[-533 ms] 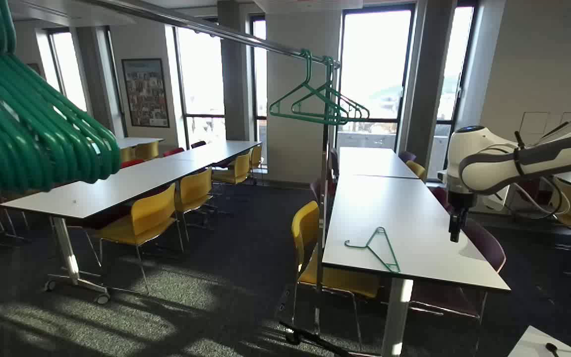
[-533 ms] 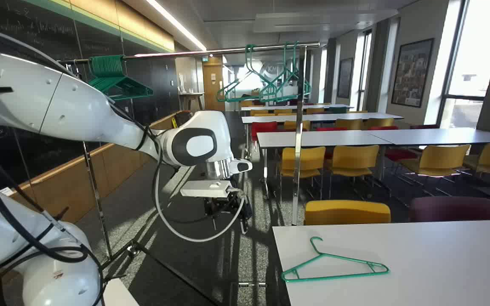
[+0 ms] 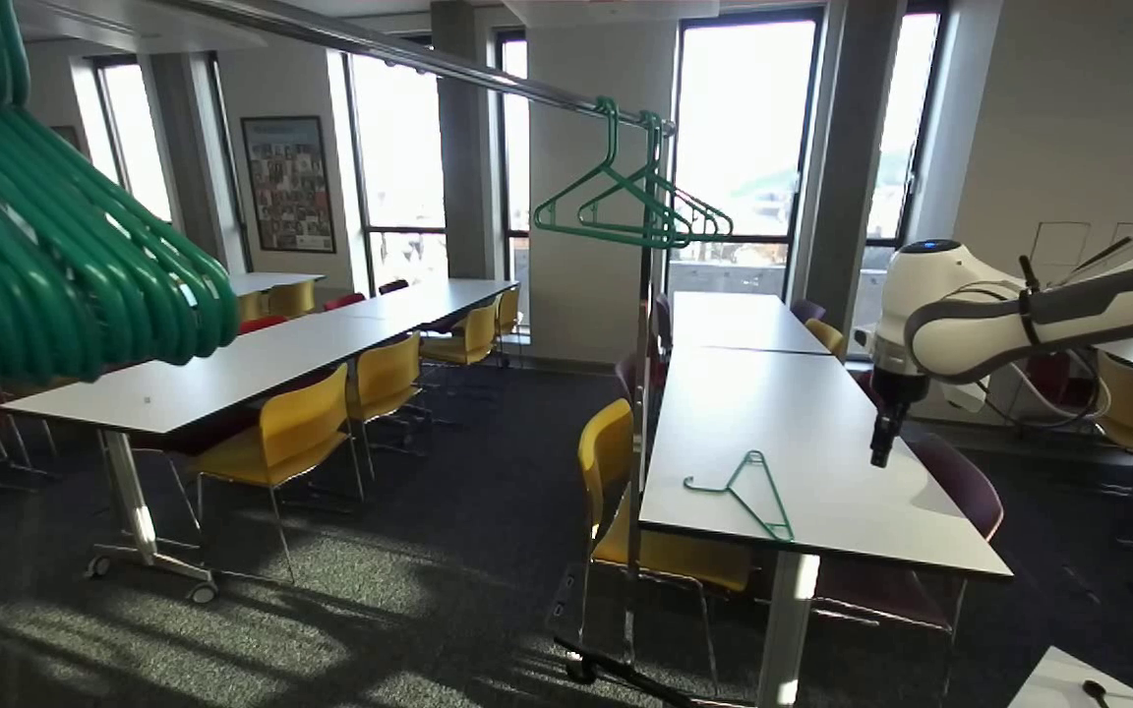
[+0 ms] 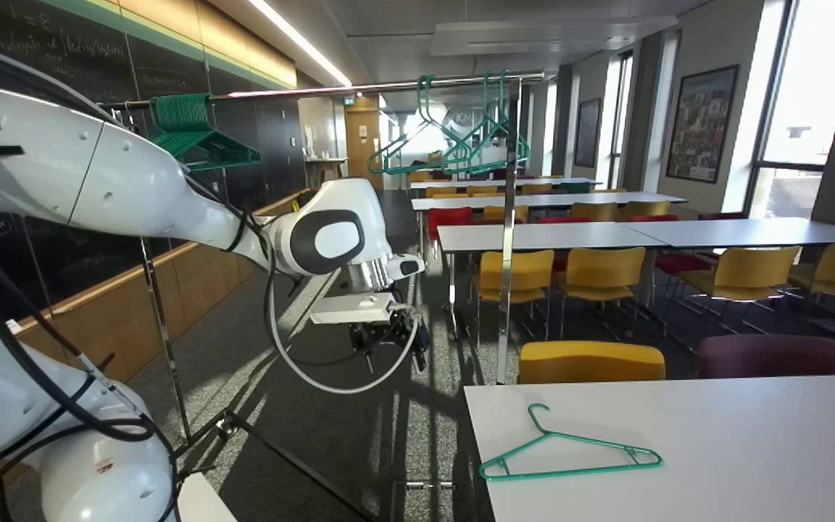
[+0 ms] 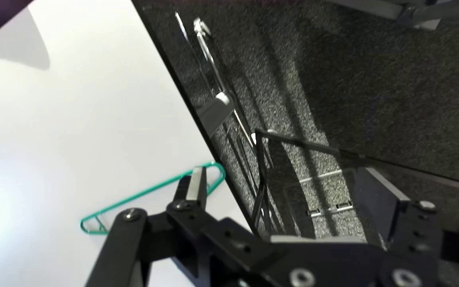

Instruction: Pick up a coat hanger from the rack and put it on the table

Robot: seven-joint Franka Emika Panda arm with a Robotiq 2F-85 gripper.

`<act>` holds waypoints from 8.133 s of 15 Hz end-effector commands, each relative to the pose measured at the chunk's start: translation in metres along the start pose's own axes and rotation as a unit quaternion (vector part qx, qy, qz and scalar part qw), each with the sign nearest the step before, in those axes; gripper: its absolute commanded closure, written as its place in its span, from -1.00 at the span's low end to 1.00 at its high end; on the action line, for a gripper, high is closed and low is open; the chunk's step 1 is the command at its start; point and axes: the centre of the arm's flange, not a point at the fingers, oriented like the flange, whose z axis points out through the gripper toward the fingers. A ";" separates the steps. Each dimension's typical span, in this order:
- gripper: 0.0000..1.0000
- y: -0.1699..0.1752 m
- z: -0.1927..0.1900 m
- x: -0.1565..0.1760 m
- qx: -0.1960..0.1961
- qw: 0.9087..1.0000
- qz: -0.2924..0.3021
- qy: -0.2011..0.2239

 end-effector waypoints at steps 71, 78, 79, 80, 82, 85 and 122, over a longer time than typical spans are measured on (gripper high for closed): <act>1.00 -0.126 -0.286 0.157 0.018 0.841 0.026 0.541; -0.14 -0.130 -0.288 0.157 0.011 0.842 0.012 0.540; -0.28 -0.130 -0.288 0.157 0.011 0.842 0.011 0.540; -0.44 -0.131 -0.288 0.157 0.011 0.842 0.010 0.539; -0.71 -0.131 -0.288 0.157 0.011 0.842 0.009 0.539; -1.00 -0.134 -0.288 0.157 0.012 0.843 0.004 0.538; -1.00 -0.201 -0.288 0.190 -0.098 0.834 0.028 0.543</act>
